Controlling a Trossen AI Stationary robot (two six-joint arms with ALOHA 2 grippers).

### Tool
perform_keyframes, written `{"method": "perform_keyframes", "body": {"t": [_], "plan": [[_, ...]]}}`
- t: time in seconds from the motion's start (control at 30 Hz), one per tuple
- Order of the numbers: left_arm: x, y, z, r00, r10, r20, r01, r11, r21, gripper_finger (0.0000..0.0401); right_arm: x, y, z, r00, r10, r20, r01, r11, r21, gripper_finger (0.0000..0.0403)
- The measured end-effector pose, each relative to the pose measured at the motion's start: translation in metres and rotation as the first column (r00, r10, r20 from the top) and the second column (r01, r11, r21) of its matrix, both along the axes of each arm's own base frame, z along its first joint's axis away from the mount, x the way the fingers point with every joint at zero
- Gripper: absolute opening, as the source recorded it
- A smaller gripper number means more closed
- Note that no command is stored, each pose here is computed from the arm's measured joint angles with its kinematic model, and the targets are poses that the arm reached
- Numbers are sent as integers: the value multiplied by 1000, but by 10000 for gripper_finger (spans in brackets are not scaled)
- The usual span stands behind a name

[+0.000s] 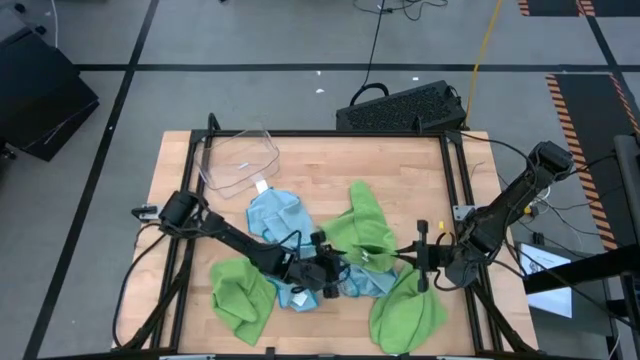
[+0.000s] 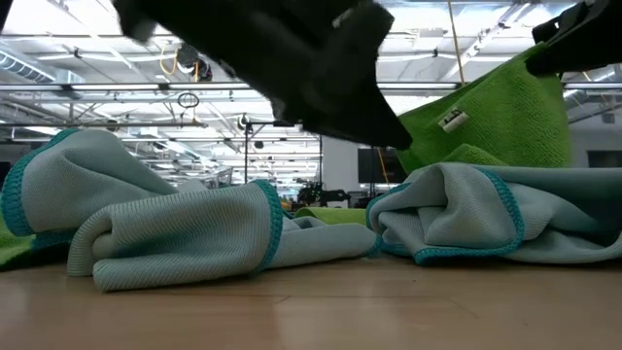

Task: Fold microfiber towels
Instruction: Fold the top right green microfiber cloth

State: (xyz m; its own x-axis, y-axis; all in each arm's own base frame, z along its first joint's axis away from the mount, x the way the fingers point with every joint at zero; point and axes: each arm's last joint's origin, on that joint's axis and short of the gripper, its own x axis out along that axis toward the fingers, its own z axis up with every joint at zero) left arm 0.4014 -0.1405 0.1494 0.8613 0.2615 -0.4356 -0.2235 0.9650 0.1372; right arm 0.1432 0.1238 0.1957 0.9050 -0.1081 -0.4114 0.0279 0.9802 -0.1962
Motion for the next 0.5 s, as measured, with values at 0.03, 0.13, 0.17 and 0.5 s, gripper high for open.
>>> {"method": "perform_keyframes", "body": {"t": [0.03,0.13,0.17,0.5], "plan": [[2,4,-2,1000,13,27,-12,1000,-24,143,0,0,0,1000,6,-3,-6,1000,4,0],[8,19,-5,995,58,83,-51,995,-91,127,0,1,-1,1000,23,-14,-22,1000,12,0],[10,23,-7,995,59,83,-49,992,-116,124,0,1,-1,1000,23,-15,-23,1000,11,0],[16,32,-5,993,-10,117,27,989,-145,136,0,1,-1,999,40,-24,-39,999,19,1]]}}
